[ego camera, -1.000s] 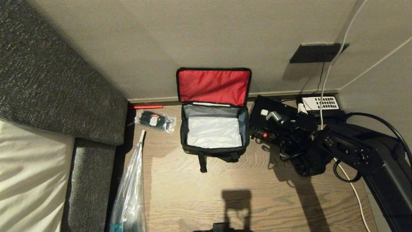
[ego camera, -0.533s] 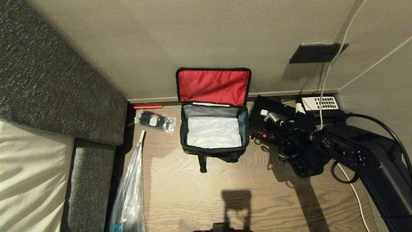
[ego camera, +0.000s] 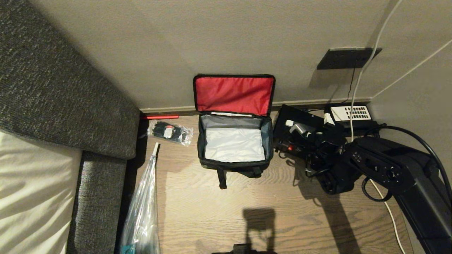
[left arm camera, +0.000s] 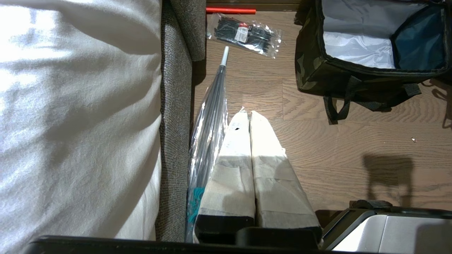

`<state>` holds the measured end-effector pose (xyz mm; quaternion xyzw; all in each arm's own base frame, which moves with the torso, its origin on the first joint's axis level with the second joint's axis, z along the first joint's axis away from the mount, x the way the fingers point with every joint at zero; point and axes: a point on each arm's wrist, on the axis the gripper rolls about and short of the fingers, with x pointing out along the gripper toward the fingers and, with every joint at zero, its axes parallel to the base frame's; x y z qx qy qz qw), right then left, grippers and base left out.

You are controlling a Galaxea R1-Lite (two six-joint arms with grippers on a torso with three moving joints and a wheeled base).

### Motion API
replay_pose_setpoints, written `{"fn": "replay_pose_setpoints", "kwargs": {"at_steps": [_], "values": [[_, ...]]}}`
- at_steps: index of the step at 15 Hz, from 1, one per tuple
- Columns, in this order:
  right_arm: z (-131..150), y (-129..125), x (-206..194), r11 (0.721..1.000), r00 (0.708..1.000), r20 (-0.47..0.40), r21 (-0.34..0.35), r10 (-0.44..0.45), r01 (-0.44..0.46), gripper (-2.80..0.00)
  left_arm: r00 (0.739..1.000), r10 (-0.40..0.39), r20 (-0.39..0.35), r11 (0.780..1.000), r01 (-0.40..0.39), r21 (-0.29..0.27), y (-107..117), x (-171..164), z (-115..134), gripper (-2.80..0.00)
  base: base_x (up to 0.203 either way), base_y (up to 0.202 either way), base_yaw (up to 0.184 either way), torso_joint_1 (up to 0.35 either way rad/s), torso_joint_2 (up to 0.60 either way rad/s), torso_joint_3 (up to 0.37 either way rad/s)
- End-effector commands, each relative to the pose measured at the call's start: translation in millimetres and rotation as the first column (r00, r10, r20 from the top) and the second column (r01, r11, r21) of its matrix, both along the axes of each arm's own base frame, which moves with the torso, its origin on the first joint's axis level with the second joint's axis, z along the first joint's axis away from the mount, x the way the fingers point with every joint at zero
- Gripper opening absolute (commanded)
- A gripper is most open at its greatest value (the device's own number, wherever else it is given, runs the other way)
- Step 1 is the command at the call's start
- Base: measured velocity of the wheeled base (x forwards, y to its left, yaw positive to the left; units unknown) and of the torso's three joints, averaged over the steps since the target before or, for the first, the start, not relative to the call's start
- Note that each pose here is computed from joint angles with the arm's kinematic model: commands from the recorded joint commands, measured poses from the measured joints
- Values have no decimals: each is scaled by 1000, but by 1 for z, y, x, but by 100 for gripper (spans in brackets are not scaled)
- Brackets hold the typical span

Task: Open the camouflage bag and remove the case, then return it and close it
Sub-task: Grip the handle again

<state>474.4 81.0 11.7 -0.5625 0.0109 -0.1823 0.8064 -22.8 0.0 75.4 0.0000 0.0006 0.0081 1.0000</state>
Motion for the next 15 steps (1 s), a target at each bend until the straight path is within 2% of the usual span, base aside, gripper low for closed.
{"fn": "replay_pose_setpoints", "kwargs": {"at_steps": [1, 3, 6, 7, 15], "values": [[2, -6, 5, 1000, 1000, 20, -4, -20, 20, 0, 1000, 1, 1, 1000, -1, -1, 0, 0, 0, -280, 0, 0, 0, 0, 0, 0], [8, -6, 8, 1000, 999, 46, -4, -23, 23, 0, 1000, 1, 0, 1000, -1, -1, 0, 0, -1, -280, 0, 0, 0, 0, 0, 0], [1, -6, 5, 1000, 1000, 21, -5, -15, 15, 0, 1000, 1, 1, 1000, -1, 0, 0, 0, 0, -280, 0, 0, 0, 0, 0, 0], [0, -6, 5, 1000, 1000, 18, -6, -14, 14, -280, 1000, 1, 1, 1000, -1, -1, 0, 0, 0, -280, 0, 0, 0, 0, 0, 0], [-6, -7, 3, 1000, 1000, -1, -3, -22, 22, -280, 1000, 1, 0, 1000, -1, -1, 0, 0, 0, -280, 0, 0, 0, 0, 0, 0]]}}
